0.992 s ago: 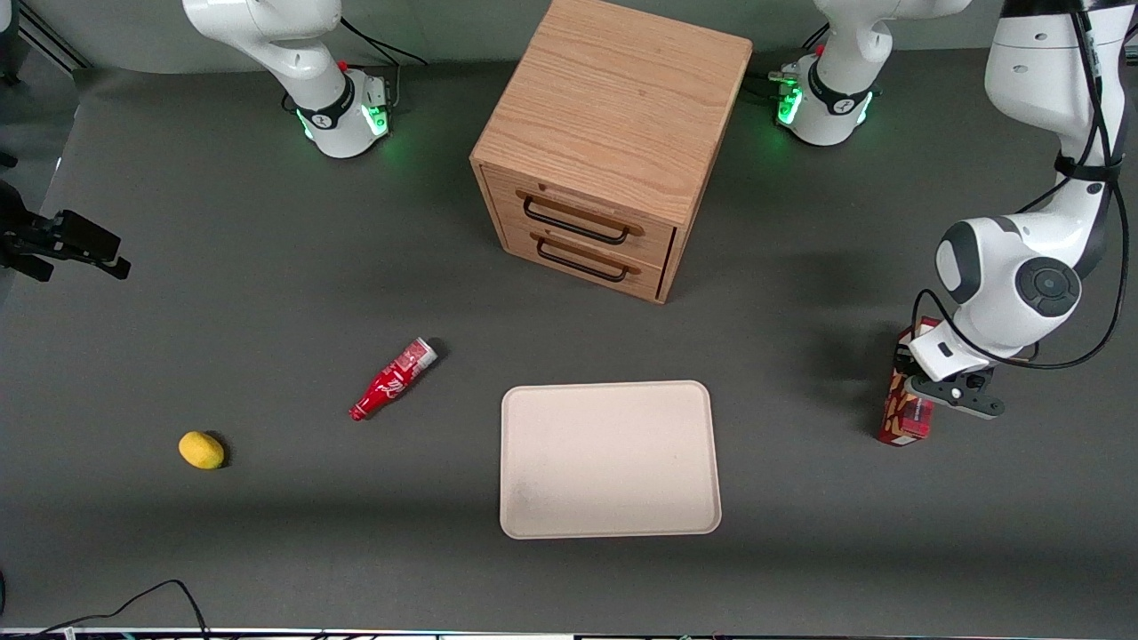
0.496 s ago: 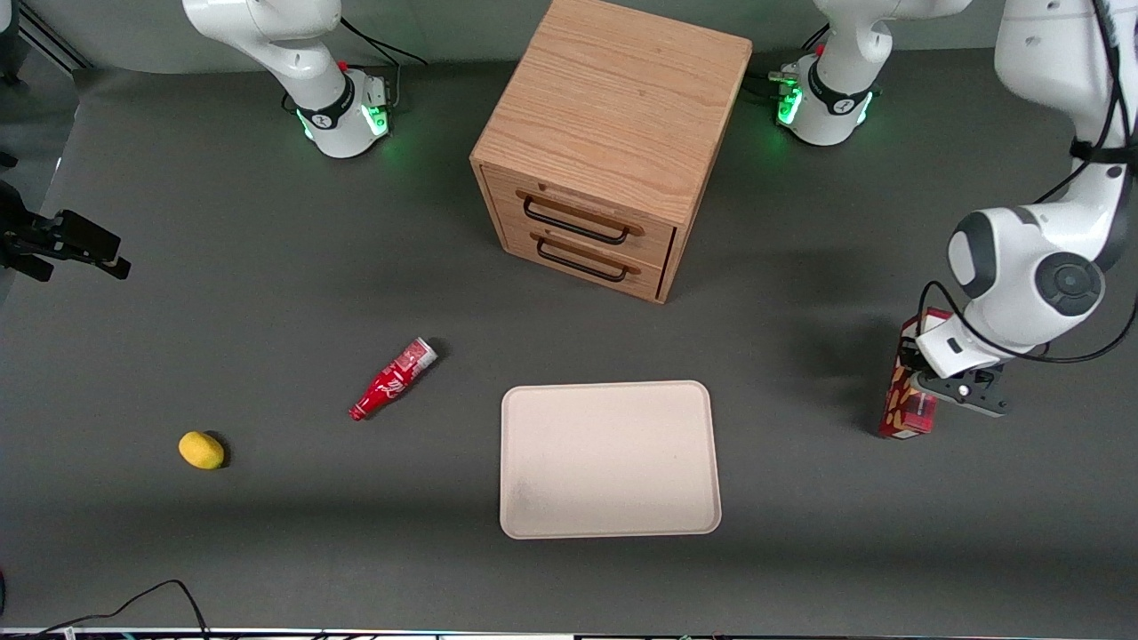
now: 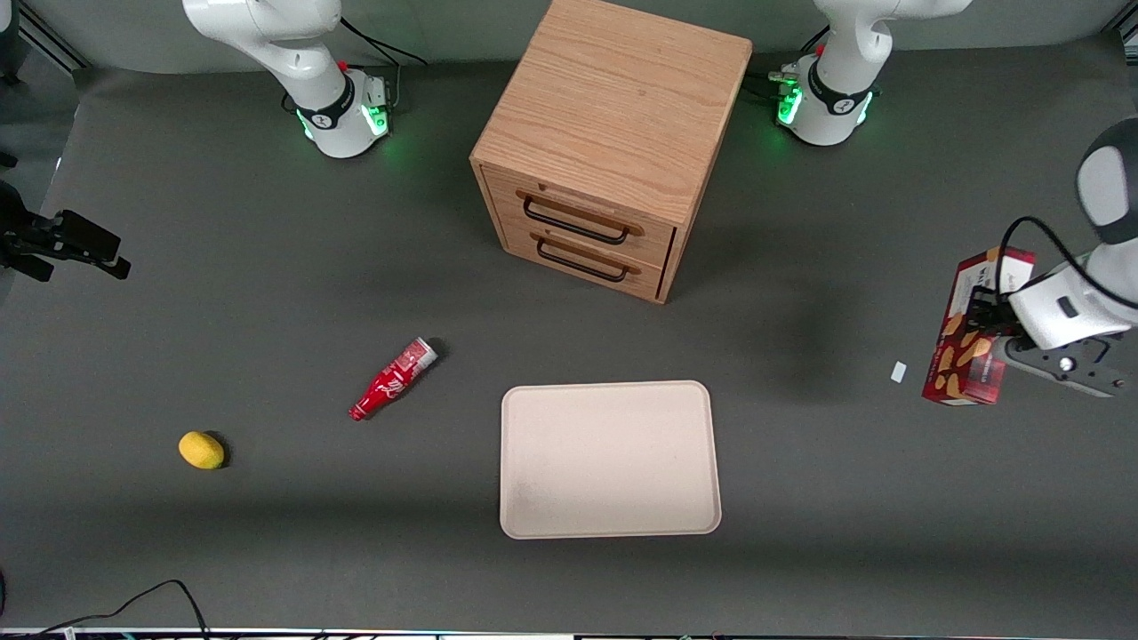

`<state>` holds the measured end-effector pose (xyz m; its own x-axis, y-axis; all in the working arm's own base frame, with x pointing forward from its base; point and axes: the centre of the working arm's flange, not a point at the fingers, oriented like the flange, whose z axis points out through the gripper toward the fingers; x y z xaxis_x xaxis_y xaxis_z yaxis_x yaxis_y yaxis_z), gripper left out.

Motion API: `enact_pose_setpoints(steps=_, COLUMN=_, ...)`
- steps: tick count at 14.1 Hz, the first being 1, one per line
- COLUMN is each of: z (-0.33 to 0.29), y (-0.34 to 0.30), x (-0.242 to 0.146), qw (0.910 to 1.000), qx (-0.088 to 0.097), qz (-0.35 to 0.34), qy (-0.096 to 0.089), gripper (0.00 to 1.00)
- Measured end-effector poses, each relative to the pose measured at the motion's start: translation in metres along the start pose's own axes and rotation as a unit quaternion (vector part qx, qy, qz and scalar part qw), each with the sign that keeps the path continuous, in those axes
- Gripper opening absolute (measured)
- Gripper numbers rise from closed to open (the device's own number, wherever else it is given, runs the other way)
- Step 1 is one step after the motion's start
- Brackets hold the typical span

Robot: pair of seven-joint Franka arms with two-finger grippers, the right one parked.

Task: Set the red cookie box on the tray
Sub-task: 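Lift the box and carry it with the left gripper over the tray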

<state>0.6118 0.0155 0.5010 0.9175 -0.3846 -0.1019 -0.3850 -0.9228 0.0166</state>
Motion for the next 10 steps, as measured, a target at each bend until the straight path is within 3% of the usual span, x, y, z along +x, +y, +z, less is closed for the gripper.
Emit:
enact_pose_setpoints(steps=3, z=-0.031, y=0.036, x=0.028, qw=0.9995, qx=-0.008, qz=-0.017, qy=0.024, gripper=0.32)
enact_pose_setpoints(steps=6, z=-0.015, y=0.107, x=0.082, qw=0.9964, qx=-0.034, qz=-0.074, qy=0.025, gripper=0.32)
enact_pose_setpoints(steps=9, z=0.023, y=0.192, x=0.153, qw=0.985, qx=-0.059, qz=-0.158, qy=0.036, gripper=0.32)
enact_pose_setpoints(steps=10, z=0.037, y=0.211, x=0.169, qw=0.9823, qx=-0.057, qz=-0.174, qy=0.041, gripper=0.32)
